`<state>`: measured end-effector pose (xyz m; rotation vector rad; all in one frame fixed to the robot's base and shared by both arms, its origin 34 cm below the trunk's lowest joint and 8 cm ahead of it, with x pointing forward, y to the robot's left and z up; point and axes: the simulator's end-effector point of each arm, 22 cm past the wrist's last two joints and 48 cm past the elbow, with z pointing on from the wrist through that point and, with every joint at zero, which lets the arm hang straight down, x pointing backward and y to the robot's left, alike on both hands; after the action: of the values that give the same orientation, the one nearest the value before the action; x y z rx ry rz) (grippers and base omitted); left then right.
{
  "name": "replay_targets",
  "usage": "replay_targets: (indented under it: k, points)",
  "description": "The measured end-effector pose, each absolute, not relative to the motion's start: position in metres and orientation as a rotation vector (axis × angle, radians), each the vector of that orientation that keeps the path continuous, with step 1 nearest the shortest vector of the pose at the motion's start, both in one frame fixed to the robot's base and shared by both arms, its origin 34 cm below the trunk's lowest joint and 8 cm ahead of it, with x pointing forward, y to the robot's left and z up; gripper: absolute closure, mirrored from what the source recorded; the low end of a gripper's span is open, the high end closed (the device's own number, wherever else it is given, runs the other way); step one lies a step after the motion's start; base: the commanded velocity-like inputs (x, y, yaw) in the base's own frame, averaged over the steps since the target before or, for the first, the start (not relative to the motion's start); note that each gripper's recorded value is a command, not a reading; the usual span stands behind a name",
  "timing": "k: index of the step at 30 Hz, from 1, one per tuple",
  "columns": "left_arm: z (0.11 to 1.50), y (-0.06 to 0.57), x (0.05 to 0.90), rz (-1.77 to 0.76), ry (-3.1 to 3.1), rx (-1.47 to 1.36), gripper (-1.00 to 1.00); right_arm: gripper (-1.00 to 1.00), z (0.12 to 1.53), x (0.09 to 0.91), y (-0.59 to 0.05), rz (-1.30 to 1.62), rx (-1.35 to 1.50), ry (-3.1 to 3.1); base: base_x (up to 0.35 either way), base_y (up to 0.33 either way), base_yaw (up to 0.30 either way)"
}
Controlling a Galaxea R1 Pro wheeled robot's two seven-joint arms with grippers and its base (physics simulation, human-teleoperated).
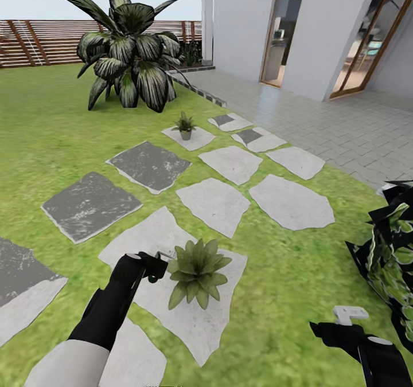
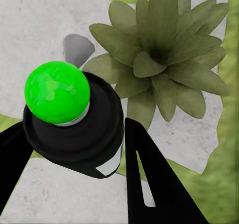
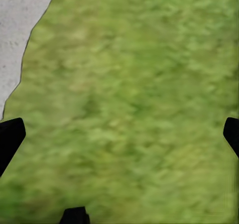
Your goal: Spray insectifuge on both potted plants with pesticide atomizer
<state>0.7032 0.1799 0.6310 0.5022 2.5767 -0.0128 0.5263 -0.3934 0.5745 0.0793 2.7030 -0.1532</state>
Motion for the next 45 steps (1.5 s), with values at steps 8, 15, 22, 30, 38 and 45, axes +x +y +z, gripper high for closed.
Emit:
replay_targets:
  k: [8, 15, 22, 30, 38, 45]
  points:
    - [0.629, 0.178, 0.701, -0.016, 2.580, 0.505, 1.00, -1.00, 0.574, 0.526, -0.394, -0.154, 0.080, 2.704, 0.002, -0.296, 0.167]
    - [0.626, 0.178, 0.698, -0.018, 2.587, 0.505, 1.00, -1.00, 0.574, 0.526, -0.394, -0.154, 0.080, 2.704, 0.000, -0.081, -0.021]
    - [0.625, 0.180, 0.697, -0.016, 2.590, 0.503, 1.00, -1.00, 0.574, 0.526, -0.394, -0.154, 0.080, 2.704, 0.000, -0.274, -0.189]
    - [0.613, 0.182, 0.678, -0.022, 2.621, 0.498, 1.00, -1.00, 0.574, 0.526, -0.394, -0.154, 0.079, 2.705, 0.000, -0.086, -0.013]
    - [0.599, 0.183, 0.658, -0.031, 2.656, 0.502, 1.00, -1.00, 0.574, 0.526, -0.394, -0.155, 0.077, 2.705, 0.000, -0.002, 0.000]
    - [0.599, 0.183, 0.658, -0.031, 2.656, 0.502, 1.00, -1.00, 0.574, 0.526, -0.394, -0.155, 0.077, 2.705, 0.000, 0.000, 0.000]
